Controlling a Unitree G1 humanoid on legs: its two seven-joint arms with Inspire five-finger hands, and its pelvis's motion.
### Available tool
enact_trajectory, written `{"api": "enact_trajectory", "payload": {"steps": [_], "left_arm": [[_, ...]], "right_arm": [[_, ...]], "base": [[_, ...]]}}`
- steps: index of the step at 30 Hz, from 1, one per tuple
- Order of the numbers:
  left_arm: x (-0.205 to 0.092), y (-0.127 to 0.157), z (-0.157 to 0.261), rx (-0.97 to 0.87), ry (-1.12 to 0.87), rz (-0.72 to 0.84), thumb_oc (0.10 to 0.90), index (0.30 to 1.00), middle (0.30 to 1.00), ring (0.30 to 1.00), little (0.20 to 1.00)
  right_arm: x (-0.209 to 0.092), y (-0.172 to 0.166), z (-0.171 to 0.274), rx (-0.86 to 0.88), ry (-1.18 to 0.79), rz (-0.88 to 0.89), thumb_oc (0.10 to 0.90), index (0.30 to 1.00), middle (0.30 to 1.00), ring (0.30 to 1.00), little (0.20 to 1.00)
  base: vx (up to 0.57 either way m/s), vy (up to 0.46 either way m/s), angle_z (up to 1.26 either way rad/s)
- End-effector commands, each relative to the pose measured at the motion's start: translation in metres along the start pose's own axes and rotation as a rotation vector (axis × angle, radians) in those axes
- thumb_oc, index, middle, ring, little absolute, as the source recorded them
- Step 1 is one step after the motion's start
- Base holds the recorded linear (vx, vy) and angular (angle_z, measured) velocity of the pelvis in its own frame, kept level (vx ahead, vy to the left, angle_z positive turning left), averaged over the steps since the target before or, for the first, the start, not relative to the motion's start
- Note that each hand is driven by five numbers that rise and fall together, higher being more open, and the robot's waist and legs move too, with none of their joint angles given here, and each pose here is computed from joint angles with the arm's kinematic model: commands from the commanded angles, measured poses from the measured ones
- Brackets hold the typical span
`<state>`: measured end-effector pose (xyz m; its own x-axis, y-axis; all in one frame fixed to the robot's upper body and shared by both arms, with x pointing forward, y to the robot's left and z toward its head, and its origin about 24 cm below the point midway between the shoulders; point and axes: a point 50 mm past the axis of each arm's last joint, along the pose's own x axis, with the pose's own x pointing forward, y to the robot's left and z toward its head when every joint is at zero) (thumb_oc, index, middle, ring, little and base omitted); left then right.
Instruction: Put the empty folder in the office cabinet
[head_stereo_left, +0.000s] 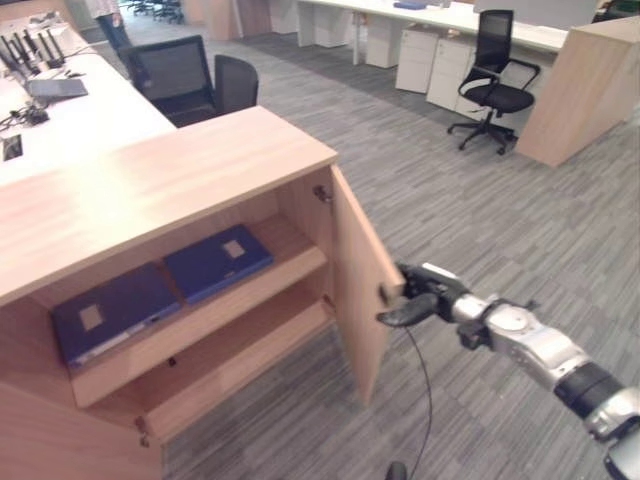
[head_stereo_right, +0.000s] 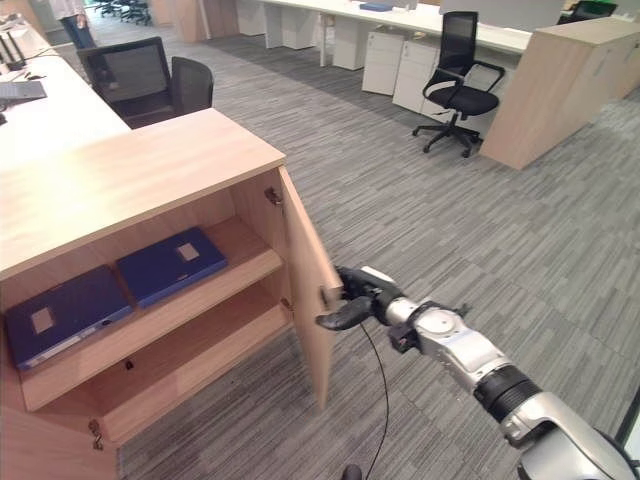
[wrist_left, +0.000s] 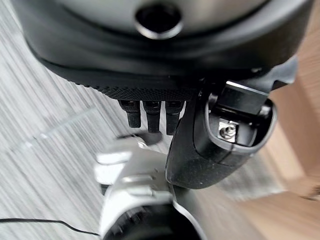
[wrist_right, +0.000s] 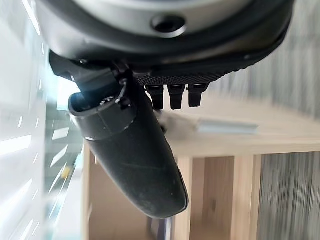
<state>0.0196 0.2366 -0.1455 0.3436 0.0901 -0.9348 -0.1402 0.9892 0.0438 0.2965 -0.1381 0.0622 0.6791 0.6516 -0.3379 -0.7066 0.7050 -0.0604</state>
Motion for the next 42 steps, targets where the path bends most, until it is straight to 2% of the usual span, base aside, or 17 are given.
{"api": "enact_trajectory", "payload": {"steps": [1, 3, 5, 8, 11, 17, 25, 27, 28, 29, 33, 34, 36, 38, 39, 40, 42], "left_arm": [[0.001, -0.013, 0.048, 0.056, -0.168, -0.135, 0.800, 0.900, 0.900, 0.900, 0.900], [-0.003, -0.016, 0.059, 0.079, -0.213, -0.162, 0.800, 0.900, 0.900, 0.900, 0.900], [0.003, -0.015, 0.032, 0.099, -0.116, -0.123, 0.800, 0.900, 0.900, 0.900, 0.900], [0.008, 0.006, 0.012, 0.088, -0.008, -0.003, 0.800, 0.900, 0.900, 0.900, 0.900], [0.014, 0.017, 0.033, 0.094, -0.051, 0.045, 0.800, 0.900, 0.900, 0.900, 0.900], [0.016, 0.011, 0.049, 0.059, -0.112, 0.023, 0.800, 0.900, 0.900, 0.900, 0.900], [0.025, 0.001, 0.036, -0.123, -0.018, 0.054, 0.800, 0.900, 0.900, 0.900, 0.900], [0.026, -0.024, 0.056, -0.098, -0.098, -0.035, 0.800, 0.900, 0.900, 0.900, 0.900], [0.015, -0.035, 0.072, -0.037, -0.187, -0.133, 0.800, 0.900, 0.900, 0.900, 0.900], [0.014, -0.034, 0.071, -0.035, -0.184, -0.131, 0.800, 0.900, 0.900, 0.900, 0.900], [0.010, -0.029, 0.063, 0.074, -0.142, -0.145, 0.800, 0.900, 0.900, 0.900, 0.900], [0.012, -0.030, 0.060, 0.087, -0.125, -0.127, 0.800, 0.900, 0.900, 0.900, 0.900], [0.012, -0.032, 0.062, 0.099, -0.132, -0.128, 0.800, 0.900, 0.900, 0.900, 0.900], [0.016, -0.034, 0.058, 0.059, -0.118, -0.106, 0.800, 0.900, 0.900, 0.900, 0.900], [0.016, -0.034, 0.058, 0.063, -0.117, -0.107, 0.800, 0.900, 0.900, 0.900, 0.900], [0.016, -0.031, 0.057, 0.012, -0.125, -0.086, 0.800, 0.900, 0.900, 0.900, 0.900], [0.015, -0.028, 0.057, -0.013, -0.136, -0.074, 0.800, 0.900, 0.900, 0.900, 0.900]], "right_arm": [[0.034, 0.088, 0.059, 0.039, -0.266, 0.485, 0.800, 0.900, 0.900, 0.900, 0.900], [0.041, 0.114, 0.056, 0.090, -0.254, 0.567, 0.800, 0.900, 0.900, 0.900, 0.900], [0.056, 0.139, 0.061, 0.163, -0.289, 0.597, 0.800, 0.900, 0.900, 0.900, 0.900], [0.065, 0.145, 0.056, 0.194, -0.276, 0.584, 0.800, 0.900, 0.900, 0.900, 0.900], [0.065, 0.145, 0.041, 0.180, -0.241, 0.561, 0.800, 0.900, 0.900, 0.900, 0.900], [0.058, 0.136, 0.032, 0.127, -0.205, 0.552, 0.800, 0.900, 0.900, 0.900, 0.900], [0.053, 0.081, -0.042, -0.020, 0.054, 0.166, 0.800, 0.900, 0.900, 0.900, 0.900], [0.052, 0.077, -0.069, -0.108, 0.181, 0.076, 0.800, 0.900, 0.900, 0.900, 0.900], [0.046, 0.068, -0.109, -0.137, 0.376, -0.017, 0.800, 0.900, 0.900, 0.900, 0.900], [0.046, 0.069, -0.109, -0.134, 0.376, -0.016, 0.800, 0.900, 0.900, 0.900, 0.900], [0.005, 0.059, -0.187, 0.077, 0.710, -0.317, 0.800, 0.900, 0.900, 0.900, 0.900], [-0.030, 0.054, -0.218, 0.207, 0.859, -0.499, 0.800, 0.900, 0.900, 0.900, 0.900], [-0.044, 0.054, -0.228, 0.277, 0.904, -0.564, 0.800, 0.900, 0.900, 0.900, 0.900], [-0.091, 0.062, -0.257, 0.452, 1.043, -0.736, 0.800, 0.900, 0.900, 0.900, 0.900], [-0.092, 0.062, -0.258, 0.454, 1.044, -0.738, 0.800, 0.900, 0.900, 0.900, 0.900], [-0.116, 0.073, -0.271, 0.543, 1.103, -0.803, 0.800, 0.900, 0.900, 0.900, 0.900], [-0.128, 0.078, -0.277, 0.591, 1.126, -0.842, 0.800, 0.900, 0.900, 0.900, 0.900]], "base": [[-0.01, -0.014, 0.10], [0.00, -0.029, 0.15], [-0.03, -0.063, 0.21], [-0.03, -0.093, 0.62], [-0.06, -0.116, 0.71], [-0.04, -0.052, 1.18], [-0.09, 0.080, 1.05], [-0.02, 0.194, 0.67], [-0.01, 0.181, 0.49], [0.02, 0.220, 0.38], [-0.02, 0.231, 0.64], [-0.03, 0.227, 1.06], [-0.02, 0.147, 0.89], [0.00, 0.184, 0.47], [0.04, 0.197, 0.62], [0.02, 0.100, 0.79], [0.00, 0.094, 0.52]]}}
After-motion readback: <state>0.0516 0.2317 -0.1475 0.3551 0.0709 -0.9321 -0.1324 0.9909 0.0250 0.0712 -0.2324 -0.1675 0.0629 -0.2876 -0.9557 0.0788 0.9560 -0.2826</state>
